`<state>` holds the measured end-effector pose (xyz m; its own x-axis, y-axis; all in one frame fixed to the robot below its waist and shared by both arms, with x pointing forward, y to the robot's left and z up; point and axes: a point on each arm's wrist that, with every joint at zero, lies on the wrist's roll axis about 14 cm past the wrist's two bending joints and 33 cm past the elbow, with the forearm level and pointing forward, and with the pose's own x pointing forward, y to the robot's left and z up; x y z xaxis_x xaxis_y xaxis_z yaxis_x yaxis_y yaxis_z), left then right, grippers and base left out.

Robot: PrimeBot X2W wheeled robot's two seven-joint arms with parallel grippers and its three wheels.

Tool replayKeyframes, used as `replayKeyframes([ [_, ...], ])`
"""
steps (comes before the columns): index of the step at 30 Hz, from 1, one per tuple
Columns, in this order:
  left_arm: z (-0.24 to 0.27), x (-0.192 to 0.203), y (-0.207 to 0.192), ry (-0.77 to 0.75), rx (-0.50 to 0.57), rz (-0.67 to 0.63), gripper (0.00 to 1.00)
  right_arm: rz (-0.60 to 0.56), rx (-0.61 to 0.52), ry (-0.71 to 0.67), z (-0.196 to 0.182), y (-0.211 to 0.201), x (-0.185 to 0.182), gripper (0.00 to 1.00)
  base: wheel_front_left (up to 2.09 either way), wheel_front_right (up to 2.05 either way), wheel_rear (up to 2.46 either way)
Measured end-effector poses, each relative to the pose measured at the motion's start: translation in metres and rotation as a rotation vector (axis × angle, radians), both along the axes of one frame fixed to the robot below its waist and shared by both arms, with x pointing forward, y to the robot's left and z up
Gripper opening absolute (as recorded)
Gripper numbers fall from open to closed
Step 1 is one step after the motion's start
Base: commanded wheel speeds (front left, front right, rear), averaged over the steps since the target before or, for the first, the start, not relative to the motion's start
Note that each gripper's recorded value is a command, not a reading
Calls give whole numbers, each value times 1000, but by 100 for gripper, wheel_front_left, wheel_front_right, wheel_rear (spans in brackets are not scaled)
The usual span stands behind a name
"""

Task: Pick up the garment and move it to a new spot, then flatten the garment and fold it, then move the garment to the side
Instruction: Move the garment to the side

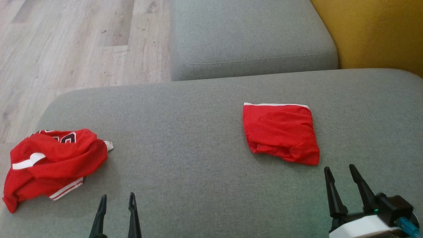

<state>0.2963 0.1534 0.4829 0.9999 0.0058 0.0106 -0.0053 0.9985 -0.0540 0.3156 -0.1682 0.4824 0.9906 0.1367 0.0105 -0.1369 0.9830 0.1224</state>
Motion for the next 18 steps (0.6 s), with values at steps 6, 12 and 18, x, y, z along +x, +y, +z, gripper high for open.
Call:
replayKeyframes([
  [6,-1,1,0,5,2,-2,100,-7,-1,-1,0,-2,-1,100,0,0,0],
  [12,-4,1,-1,13,3,-4,100,-8,-1,4,-1,-1,-1,100,0,0,0],
  [18,-9,3,-1,34,2,-3,100,-3,-6,31,-9,0,0,100,0,0,0],
])
